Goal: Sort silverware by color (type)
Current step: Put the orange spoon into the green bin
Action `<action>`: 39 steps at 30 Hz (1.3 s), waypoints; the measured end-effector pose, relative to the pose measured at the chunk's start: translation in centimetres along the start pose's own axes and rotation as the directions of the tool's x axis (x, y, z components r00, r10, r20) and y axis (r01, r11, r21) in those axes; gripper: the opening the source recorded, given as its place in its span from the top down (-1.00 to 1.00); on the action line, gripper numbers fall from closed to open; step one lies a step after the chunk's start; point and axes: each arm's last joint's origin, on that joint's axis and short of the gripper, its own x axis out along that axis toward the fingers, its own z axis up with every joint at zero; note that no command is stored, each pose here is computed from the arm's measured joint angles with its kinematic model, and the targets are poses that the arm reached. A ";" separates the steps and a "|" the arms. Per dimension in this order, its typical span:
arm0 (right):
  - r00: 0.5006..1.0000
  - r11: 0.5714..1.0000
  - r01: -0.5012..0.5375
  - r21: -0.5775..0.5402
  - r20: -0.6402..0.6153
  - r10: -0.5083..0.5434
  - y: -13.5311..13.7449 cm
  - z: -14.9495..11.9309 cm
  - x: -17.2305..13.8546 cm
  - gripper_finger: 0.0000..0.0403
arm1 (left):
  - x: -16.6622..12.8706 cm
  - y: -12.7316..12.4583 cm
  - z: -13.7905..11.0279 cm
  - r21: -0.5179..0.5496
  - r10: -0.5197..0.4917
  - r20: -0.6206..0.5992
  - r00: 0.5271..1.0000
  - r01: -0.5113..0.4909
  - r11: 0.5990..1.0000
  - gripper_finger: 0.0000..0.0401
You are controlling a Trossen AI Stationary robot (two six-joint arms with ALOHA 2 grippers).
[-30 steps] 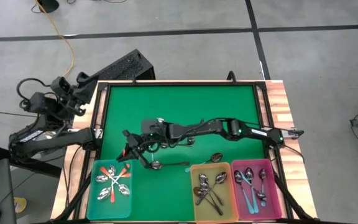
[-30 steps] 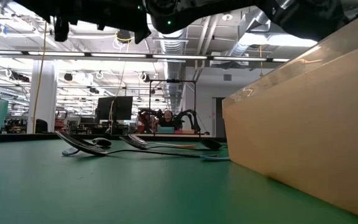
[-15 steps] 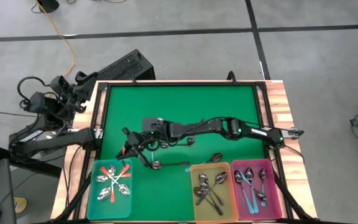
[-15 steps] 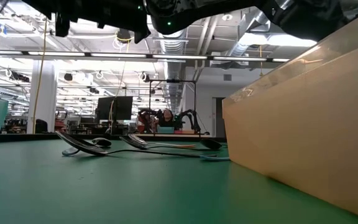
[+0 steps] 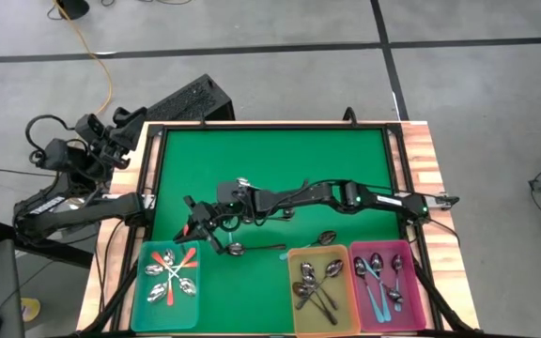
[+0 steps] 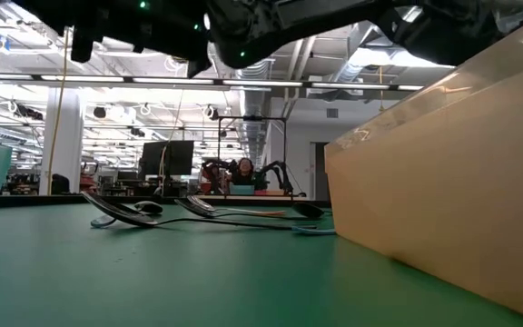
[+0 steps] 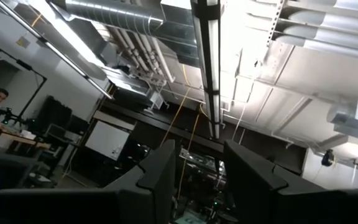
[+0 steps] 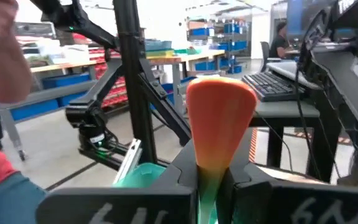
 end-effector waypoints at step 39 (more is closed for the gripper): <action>0.996 0.992 -0.020 0.124 0.085 0.009 -2.0 -3.1 -0.8 0.84 | 1.4 0.4 -1.2 0.022 0.024 -0.041 0.999 -0.023 0.999 0.40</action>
